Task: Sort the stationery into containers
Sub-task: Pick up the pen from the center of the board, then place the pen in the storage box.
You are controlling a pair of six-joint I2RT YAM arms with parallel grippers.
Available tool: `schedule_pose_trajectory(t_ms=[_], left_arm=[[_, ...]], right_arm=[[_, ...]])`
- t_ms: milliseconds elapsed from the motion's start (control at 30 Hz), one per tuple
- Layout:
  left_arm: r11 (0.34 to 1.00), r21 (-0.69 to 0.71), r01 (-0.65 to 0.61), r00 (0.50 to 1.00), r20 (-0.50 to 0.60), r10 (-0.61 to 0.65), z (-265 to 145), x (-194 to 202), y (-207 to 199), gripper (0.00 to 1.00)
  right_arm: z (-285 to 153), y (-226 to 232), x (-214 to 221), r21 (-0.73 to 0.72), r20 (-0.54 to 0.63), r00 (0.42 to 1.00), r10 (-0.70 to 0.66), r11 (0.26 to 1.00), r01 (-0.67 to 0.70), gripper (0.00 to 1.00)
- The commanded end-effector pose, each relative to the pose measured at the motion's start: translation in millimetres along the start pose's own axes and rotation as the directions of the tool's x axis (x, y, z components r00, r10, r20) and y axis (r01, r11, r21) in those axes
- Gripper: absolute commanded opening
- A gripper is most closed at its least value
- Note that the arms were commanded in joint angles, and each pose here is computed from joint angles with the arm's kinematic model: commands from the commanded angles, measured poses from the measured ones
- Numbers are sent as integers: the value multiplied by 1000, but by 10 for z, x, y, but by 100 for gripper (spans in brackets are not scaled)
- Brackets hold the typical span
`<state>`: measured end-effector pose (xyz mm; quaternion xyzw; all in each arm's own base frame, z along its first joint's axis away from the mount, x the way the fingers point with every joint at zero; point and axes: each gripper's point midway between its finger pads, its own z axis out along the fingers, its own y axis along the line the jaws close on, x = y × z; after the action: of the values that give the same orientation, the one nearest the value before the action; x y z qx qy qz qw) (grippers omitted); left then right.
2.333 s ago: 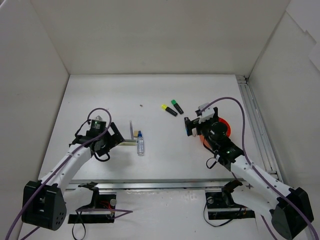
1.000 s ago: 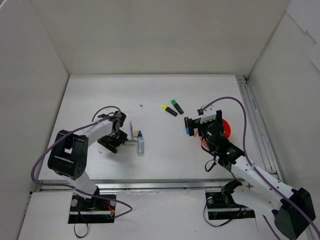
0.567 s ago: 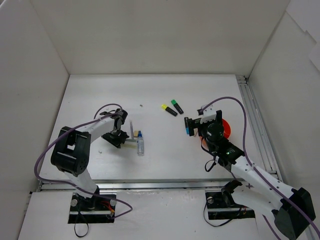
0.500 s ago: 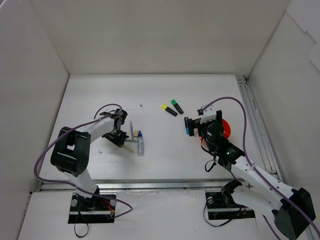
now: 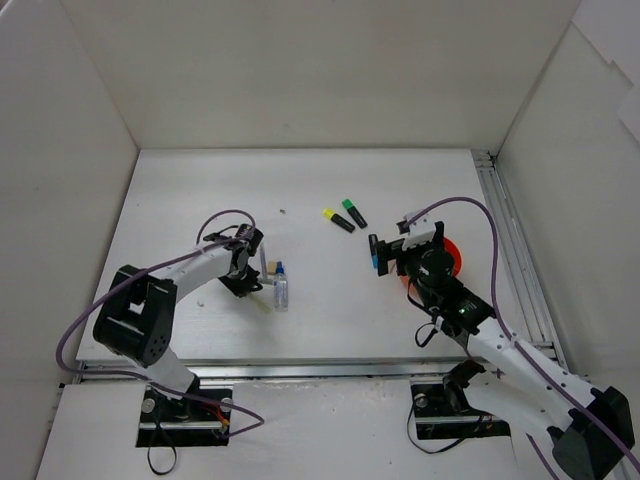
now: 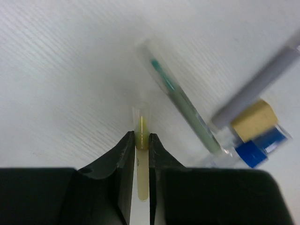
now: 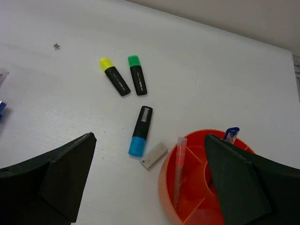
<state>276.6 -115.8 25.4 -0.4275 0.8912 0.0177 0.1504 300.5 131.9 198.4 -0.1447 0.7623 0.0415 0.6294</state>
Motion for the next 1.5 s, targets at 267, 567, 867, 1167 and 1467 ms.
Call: schedule_pose_trajectory(t_ms=[267, 567, 867, 1167, 1467], left_arm=[[525, 554, -647, 759, 540, 365, -1465, -90, -870, 0], [-117, 531, -839, 432, 781, 451, -2197, 630, -947, 0], [-318, 441, -839, 284, 855, 435, -2367, 897, -994, 0], [-282, 423, -861, 280, 858, 431, -2397, 858, -1118, 0], [-265, 436, -860, 286, 842, 458, -2334, 918, -1186, 0]], right_arm=[[-95, 371, -520, -211, 110, 980, 165, 967, -139, 98], [-178, 1002, -871, -537, 94, 923, 374, 799, -269, 98], [-154, 1488, -904, -679, -153, 866, 476, 586, -442, 97], [48, 1784, -627, -616, -339, 799, 497, 525, -588, 84], [145, 1868, -588, -579, -316, 805, 502, 570, -583, 45]])
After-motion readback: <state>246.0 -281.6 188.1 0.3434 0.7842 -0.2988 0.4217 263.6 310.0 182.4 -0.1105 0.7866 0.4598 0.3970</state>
